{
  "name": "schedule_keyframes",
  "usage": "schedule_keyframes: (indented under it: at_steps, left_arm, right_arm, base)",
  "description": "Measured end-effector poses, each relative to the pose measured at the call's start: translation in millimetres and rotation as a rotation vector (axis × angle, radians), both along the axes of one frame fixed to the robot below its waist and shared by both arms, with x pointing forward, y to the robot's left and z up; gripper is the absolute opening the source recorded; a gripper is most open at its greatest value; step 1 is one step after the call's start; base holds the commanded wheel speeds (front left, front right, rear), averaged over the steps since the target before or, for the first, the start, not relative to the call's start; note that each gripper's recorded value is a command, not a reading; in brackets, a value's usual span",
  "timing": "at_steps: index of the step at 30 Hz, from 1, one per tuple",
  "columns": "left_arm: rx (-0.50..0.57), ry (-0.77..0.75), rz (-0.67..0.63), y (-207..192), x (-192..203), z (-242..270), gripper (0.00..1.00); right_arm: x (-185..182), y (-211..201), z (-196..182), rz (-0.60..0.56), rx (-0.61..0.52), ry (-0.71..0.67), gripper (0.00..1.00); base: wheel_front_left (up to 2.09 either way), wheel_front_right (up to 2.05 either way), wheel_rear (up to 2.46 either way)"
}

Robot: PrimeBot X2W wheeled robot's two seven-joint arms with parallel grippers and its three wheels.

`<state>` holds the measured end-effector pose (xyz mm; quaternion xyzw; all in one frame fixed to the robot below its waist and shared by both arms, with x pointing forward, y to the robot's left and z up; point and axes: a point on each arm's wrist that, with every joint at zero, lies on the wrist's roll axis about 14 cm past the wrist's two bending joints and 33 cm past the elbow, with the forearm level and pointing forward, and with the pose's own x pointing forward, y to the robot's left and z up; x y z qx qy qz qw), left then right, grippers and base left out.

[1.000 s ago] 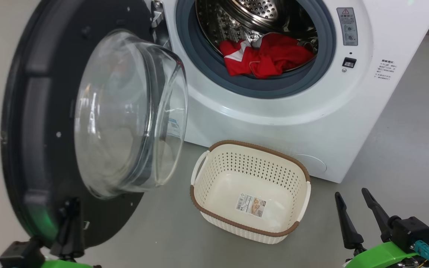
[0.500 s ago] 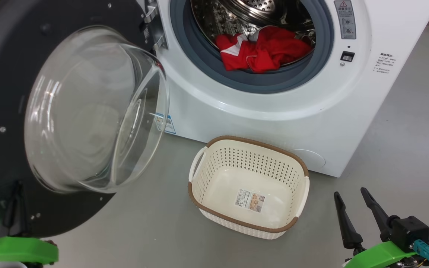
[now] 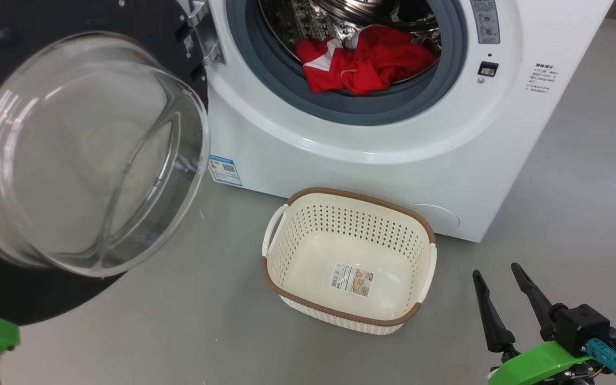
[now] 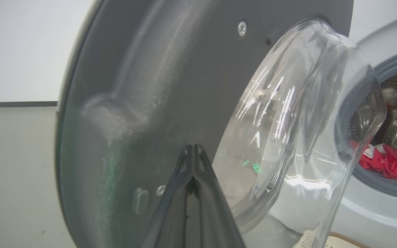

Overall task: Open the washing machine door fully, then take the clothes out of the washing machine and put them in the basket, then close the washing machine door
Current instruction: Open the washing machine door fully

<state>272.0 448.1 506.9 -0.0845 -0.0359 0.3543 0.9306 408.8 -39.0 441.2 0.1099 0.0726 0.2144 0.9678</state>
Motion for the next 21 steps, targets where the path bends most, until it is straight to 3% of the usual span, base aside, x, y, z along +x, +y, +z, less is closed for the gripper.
schedule_keyframes:
  at_steps: [21]
  left_arm:
    - [-0.003,0.06,0.045,35.0,19.8,1.2,0.0]
  right_arm:
    - [7.6,-9.9,-9.0,-0.025,-0.014,0.013,1.0]
  base:
    - [0.0,0.0,0.0]
